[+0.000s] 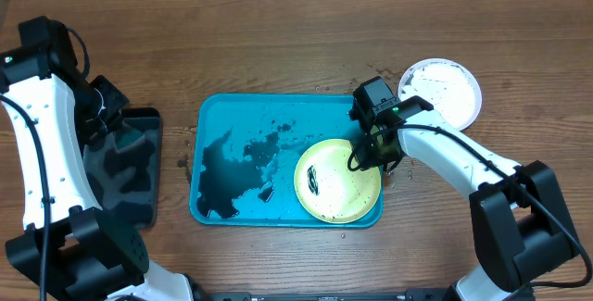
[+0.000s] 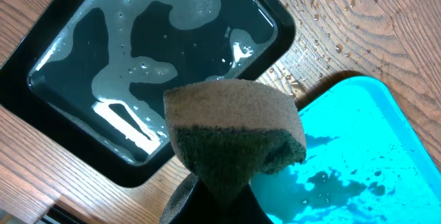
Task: Clean dirty plates on tray and stack at the side
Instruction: 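Move the right gripper to the yellow plate and grip its rim, then bring the left gripper's sponge over the yellow plate on the tray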
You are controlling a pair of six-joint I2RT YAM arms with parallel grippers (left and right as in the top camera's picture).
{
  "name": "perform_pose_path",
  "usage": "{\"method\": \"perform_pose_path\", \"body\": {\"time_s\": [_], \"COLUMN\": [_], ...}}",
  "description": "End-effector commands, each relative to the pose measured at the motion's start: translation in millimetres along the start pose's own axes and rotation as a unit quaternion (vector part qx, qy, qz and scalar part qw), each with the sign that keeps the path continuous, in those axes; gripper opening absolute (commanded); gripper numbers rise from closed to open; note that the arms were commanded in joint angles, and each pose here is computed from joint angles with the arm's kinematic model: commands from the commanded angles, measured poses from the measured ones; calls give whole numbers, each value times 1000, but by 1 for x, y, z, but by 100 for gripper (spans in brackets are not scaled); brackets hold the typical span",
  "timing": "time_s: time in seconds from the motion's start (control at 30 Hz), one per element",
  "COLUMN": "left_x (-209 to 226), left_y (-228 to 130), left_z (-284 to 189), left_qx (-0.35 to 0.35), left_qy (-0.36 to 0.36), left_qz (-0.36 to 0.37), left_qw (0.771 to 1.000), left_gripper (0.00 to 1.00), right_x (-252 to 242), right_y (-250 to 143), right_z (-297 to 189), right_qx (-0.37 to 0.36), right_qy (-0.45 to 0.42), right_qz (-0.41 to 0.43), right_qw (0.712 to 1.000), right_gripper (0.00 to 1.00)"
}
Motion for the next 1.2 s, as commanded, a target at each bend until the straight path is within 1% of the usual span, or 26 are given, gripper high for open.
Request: {"method": "perform_pose_path", "body": {"time_s": [0.0,0.13,0.4,0.63,0.73,0.83,0.93,1.03,1.17], "left_x": [-1,-1,-1,-1,-1,-3,-3,-4,-5], "left_y": [0,-1,-1,-1,-1,-1,-1,-2,-2], "left_z": [1,1,1,1,1,1,1,1,1], "left_qx": [0,1,2,2,2,2,2,5,6], "left_qy": [1,1,1,1,1,1,1,-8,-12], "left_qz": [-8,-8,-8,-9,-8,-6,-5,-5,-4], "left_qw": [1000,1000,1000,1000,1000,1000,1000,1000,1000], "left_gripper": [4,4,4,4,4,4,4,4,4], "right_x": [3,4,-1,-3,2,7,6,7,8], "right_y": [-2,-7,-23,-38,-42,-43,-42,-38,-34], "right_z": [1,1,13,10,9,8,9,12,15], "right_qx": [6,26,55,110,133,144,139,123,105], "right_qy": [21,29,26,8,45,72,72,79,85], "right_qz": [-2,15,24,119,143,146,147,144,147], "right_qw": [1000,999,998,987,980,976,977,979,980], "right_gripper": [43,39,40,41,42,42,42,38,38]}}
Point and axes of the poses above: each gripper's point midway between its finger pads, its own z axis out along the fingers, its own x axis along the line the jaws close on, y = z × x, the point moved 10 cm from there along -z, back along the fingers, and after that the axes turned 7 degrees about z, right-handed, at the moved point
